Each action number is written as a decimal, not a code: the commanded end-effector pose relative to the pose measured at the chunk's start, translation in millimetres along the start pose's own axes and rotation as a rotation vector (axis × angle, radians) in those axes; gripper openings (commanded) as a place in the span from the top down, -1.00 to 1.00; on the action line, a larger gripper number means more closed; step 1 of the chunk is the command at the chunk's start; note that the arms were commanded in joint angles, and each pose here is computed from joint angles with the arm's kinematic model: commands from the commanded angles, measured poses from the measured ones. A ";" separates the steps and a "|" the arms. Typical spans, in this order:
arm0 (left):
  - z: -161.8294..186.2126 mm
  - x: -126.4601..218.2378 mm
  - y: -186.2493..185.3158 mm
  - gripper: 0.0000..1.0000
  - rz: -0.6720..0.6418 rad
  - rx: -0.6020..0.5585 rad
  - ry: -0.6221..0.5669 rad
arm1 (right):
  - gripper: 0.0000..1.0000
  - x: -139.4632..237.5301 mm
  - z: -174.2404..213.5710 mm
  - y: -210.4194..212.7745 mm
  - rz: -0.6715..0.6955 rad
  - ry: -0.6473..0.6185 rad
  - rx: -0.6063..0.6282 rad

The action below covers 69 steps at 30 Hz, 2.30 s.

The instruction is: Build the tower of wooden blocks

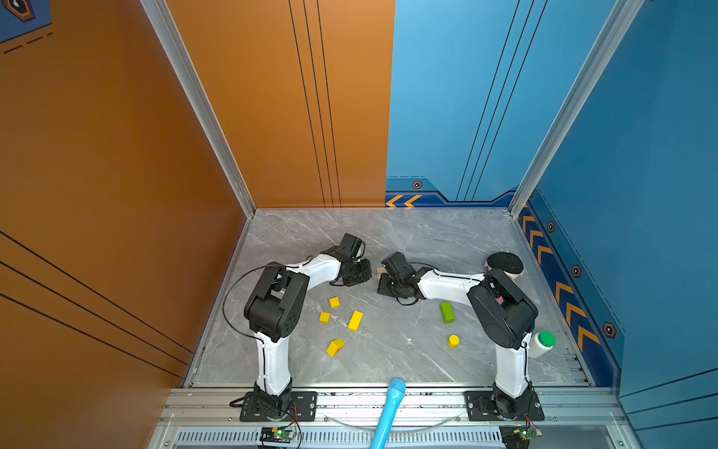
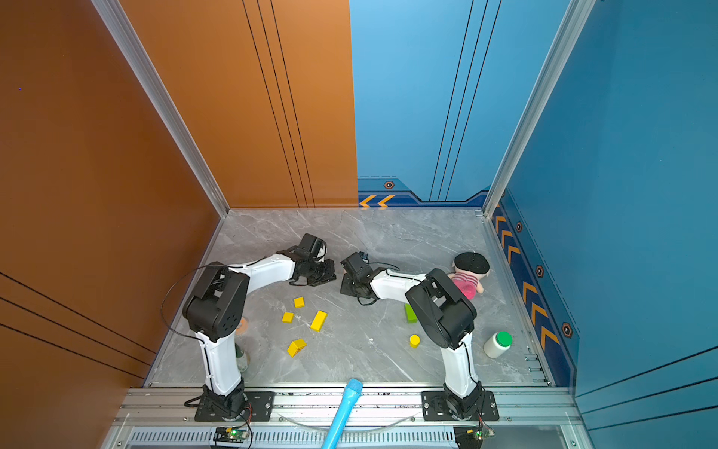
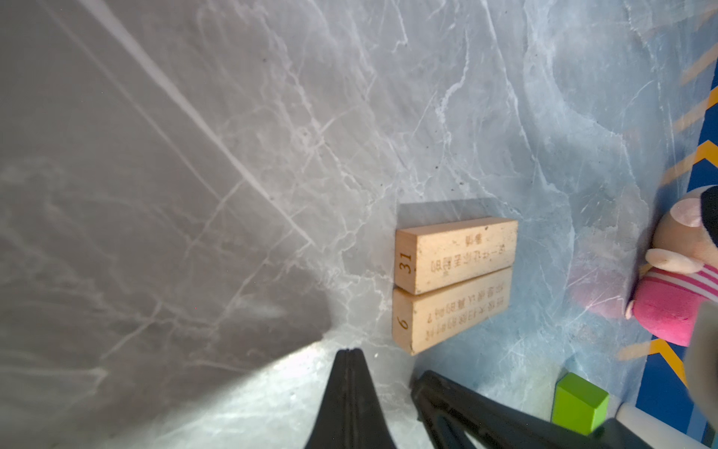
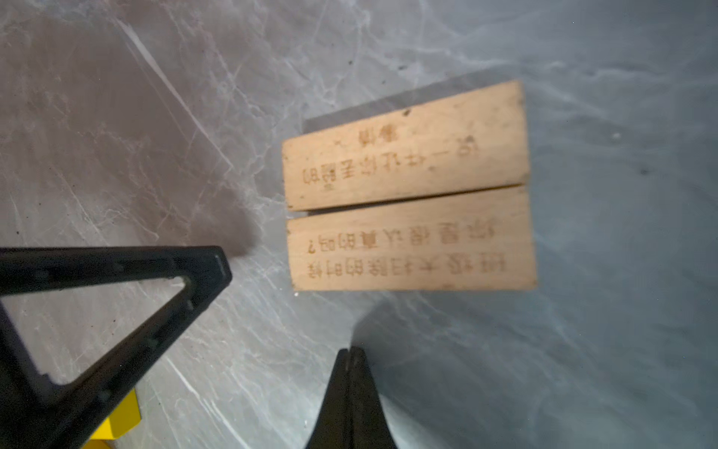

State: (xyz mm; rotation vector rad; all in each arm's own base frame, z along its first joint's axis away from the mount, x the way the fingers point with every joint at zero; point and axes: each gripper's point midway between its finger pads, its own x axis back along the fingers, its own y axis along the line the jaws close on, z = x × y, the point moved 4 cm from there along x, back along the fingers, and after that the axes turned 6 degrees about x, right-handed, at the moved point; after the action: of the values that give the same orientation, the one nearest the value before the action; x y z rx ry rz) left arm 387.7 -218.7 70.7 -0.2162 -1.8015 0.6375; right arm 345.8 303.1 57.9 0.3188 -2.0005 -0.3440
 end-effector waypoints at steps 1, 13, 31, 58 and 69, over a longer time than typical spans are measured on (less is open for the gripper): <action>-1.0 9.1 6.1 1.00 -0.010 -0.006 -0.009 | 1.00 -10.2 1.6 -5.9 0.054 -0.005 -0.016; -2.2 8.4 8.9 1.00 -0.003 0.003 -0.007 | 1.00 -7.2 -2.4 -13.2 0.121 -0.029 -0.018; -3.0 7.8 11.1 1.00 -0.003 0.008 -0.005 | 1.00 -15.8 -8.3 -22.4 0.132 -0.052 -0.066; -2.7 7.0 10.5 1.00 0.002 0.010 -0.004 | 1.00 -4.6 -6.4 -44.3 0.164 -0.048 -0.097; -1.0 6.9 10.4 1.00 0.001 0.010 -0.001 | 1.00 -4.3 -10.4 -51.8 0.155 -0.059 -0.127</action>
State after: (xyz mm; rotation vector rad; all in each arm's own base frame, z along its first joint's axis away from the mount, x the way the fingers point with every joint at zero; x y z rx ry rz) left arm 388.6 -208.7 66.6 -0.1911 -1.7975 0.6497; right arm 369.8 271.2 56.5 0.1564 -2.0775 -0.4265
